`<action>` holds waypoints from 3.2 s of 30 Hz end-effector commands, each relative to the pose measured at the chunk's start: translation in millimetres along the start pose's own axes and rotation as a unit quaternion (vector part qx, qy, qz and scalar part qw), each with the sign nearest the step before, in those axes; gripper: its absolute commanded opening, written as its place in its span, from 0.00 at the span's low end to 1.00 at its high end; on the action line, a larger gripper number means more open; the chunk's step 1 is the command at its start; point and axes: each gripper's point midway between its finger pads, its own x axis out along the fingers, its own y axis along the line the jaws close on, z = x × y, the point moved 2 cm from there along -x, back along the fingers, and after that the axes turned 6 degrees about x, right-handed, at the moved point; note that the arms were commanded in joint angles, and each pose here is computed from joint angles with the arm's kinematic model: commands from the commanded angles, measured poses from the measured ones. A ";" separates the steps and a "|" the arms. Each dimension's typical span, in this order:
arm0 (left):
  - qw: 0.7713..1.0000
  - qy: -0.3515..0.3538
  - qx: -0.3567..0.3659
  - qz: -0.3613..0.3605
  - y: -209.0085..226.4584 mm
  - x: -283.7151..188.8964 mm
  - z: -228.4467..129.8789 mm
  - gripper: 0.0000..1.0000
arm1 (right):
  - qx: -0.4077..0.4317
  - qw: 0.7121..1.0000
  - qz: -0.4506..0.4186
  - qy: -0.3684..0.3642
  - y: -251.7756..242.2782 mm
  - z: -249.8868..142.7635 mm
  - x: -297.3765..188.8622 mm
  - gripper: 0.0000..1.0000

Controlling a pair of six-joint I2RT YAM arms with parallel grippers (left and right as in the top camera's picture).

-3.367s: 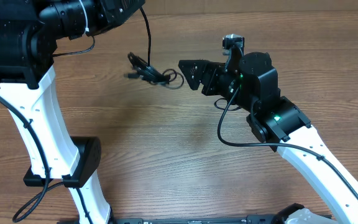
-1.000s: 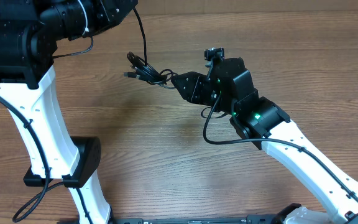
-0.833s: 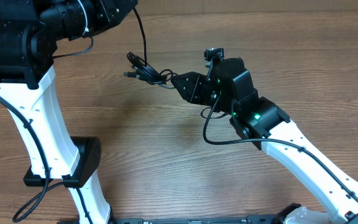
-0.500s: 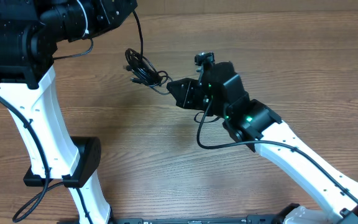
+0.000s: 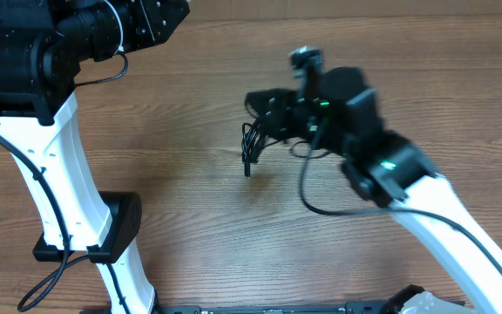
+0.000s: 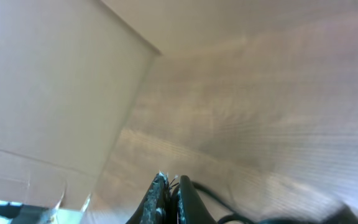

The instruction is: Untangle cables

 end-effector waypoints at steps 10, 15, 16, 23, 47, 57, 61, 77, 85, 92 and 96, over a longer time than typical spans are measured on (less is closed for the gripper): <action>0.970 0.034 0.217 -0.102 -55.1 0.4 -30.1 0.91 | -0.096 0.989 -0.004 -0.111 33.5 43.4 -95.6 0.04; 0.929 0.039 0.339 -0.141 -83.3 10.0 -47.1 1.00 | -0.112 0.982 -0.066 -0.136 16.7 47.7 -108.5 0.04; 0.924 0.041 0.353 -0.139 -85.0 12.6 -49.2 1.00 | -0.114 0.980 -0.082 -0.141 11.6 48.6 -110.2 0.04; 0.954 0.097 0.265 0.103 -18.6 50.3 -49.0 1.00 | -0.115 0.949 -0.228 -0.187 -32.5 59.5 -130.9 0.71; 0.903 -0.190 0.314 0.225 -42.6 -7.5 68.6 0.93 | -0.127 0.936 -0.207 -0.254 26.5 89.6 -211.7 0.91; 0.885 -0.144 0.309 0.317 44.4 -8.8 -13.7 1.00 | -0.127 0.937 -0.219 -0.239 20.2 83.6 -211.0 0.93; 0.893 -0.064 0.309 0.322 76.6 4.8 -77.1 1.00 | -0.127 0.938 -0.229 -0.225 15.0 78.6 -209.9 0.95; 0.937 0.220 0.239 0.128 100.2 138.3 -255.9 0.92 | -0.125 0.949 -0.249 -0.146 -3.1 55.5 -190.0 0.80; 0.930 0.262 0.238 0.103 112.4 197.5 -290.4 0.89 | -0.124 0.949 -0.260 -0.131 -8.7 49.3 -190.4 0.72; 0.909 0.329 0.234 0.100 123.0 217.7 -334.9 0.76 | -0.124 0.949 -0.263 -0.126 -10.4 47.4 -190.5 0.72; 0.898 0.360 0.236 0.097 126.2 226.9 -358.1 0.73 | -0.123 0.948 -0.265 -0.122 -11.7 45.9 -190.7 0.72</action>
